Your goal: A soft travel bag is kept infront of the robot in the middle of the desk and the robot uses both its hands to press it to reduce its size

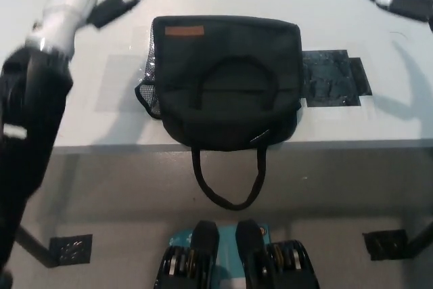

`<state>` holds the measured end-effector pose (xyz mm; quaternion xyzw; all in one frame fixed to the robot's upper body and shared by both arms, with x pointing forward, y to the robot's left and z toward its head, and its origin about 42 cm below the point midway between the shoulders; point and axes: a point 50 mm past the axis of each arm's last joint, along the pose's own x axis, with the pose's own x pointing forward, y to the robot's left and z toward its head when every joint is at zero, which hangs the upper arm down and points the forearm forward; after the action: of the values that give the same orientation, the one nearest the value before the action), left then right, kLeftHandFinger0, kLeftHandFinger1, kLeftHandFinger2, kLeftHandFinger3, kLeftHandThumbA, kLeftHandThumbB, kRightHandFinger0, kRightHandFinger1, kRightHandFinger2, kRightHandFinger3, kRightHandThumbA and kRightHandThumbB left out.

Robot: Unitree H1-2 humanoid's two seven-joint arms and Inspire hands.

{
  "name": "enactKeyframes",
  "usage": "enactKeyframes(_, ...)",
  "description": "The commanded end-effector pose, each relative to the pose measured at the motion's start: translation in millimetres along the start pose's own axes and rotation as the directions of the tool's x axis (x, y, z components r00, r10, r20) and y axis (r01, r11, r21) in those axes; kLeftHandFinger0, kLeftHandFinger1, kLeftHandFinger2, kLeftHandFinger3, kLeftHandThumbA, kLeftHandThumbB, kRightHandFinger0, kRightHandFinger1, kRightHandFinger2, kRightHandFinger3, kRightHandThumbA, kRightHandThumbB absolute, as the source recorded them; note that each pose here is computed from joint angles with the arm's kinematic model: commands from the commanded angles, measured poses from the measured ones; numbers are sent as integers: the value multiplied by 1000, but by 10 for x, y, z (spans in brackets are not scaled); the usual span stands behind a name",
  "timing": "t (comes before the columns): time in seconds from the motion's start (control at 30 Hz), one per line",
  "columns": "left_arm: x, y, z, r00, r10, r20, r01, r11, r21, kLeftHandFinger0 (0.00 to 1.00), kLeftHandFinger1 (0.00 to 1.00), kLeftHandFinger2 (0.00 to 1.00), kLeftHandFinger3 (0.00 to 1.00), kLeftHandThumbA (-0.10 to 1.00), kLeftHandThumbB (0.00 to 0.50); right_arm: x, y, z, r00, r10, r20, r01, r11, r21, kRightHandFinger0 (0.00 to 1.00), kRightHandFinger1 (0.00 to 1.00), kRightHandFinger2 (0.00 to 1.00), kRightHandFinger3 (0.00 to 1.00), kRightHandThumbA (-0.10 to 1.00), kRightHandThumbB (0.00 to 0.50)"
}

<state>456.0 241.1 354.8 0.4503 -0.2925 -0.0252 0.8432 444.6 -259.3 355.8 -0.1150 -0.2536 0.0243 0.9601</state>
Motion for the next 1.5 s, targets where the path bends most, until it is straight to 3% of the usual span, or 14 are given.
enactKeyframes(0.0,-1159,397,854,961,128,245,-20,917,-400,1000,1000,1000,1000,1000,319,-1122,-46,932,937,-4,349,-38,993,112,1000,1000,1000,1000,1000,204)
enactKeyframes(0.03,-1357,348,926,963,101,248,19,897,-441,1000,1000,1000,1000,1000,353,-1291,8,941,930,-8,368,-42,991,125,1000,1000,1000,1000,1000,193)
enactKeyframes(0.23,-2111,-95,1224,955,162,247,31,775,-631,1000,1000,1000,1000,1000,279,-2095,419,837,919,14,394,-94,978,184,1000,1000,1000,1000,1000,177)
enactKeyframes(0.33,-2346,-181,1285,972,122,202,47,740,-671,1000,1000,1000,1000,1000,313,-2305,517,738,929,12,369,-98,971,216,1000,1000,1000,1000,1000,160)
enactKeyframes(0.4,-2463,-235,1257,979,91,181,55,738,-673,1000,1000,1000,1000,1000,325,-2389,576,630,940,19,340,-103,967,233,1000,1000,1000,1000,1000,171)
enactKeyframes(0.47,-2598,-341,1167,988,36,153,78,733,-676,1000,1000,1000,1000,1000,287,-2506,704,431,973,3,230,-74,952,297,1000,1000,1000,1000,1000,210)
enactKeyframes(0.63,-2818,-697,896,994,-105,14,86,733,-675,1000,1000,1000,1000,1000,336,-2801,860,-190,999,19,34,-27,966,259,1000,1000,1000,1000,1000,147)
enactKeyframes(0.8,-2958,-1171,473,959,-257,-123,95,698,-710,1000,1000,1000,1000,1000,261,-3035,901,-819,979,10,-203,34,977,212,1000,1000,1000,1000,1000,151)
enactKeyframes(0.87,-2982,-1339,349,941,-297,-162,96,693,-714,1000,1000,1000,1000,1000,230,-3106,884,-1027,960,6,-279,54,977,206,1000,1000,1000,1000,1000,108)
enactKeyframes(0.93,-2986,-1461,237,924,-328,-195,100,701,-706,1000,1000,1000,1000,1000,223,-3129,865,-1164,949,1,-316,64,978,196,1000,1000,1000,1000,1000,85)
enactKeyframes(1.03,-2999,-1586,81,909,-351,-223,92,693,-715,1000,1000,1000,1000,1000,219,-3100,861,-1283,941,3,-338,78,971,225,1000,1000,1000,1000,1000,117)
enactKeyframes(1.1,-3010,-1651,-7,897,-371,-241,97,695,-712,1000,1000,1000,1000,1000,235,-3088,874,-1323,939,0,-343,81,971,224,1000,1000,1000,1000,1000,88)
enactKeyframes(1.17,-3048,-1691,-54,883,-391,-261,118,722,-682,1000,1000,1000,1000,1000,255,-3119,881,-1345,931,10,-365,68,977,201,1000,1000,1000,1000,1000,119)
enactKeyframes(1.47,-3098,-1698,-19,881,-399,-256,137,731,-669,1000,1000,1000,1000,1000,251,-3151,912,-1364,925,49,-377,29,980,198,1000,1000,1000,1000,1000,111)
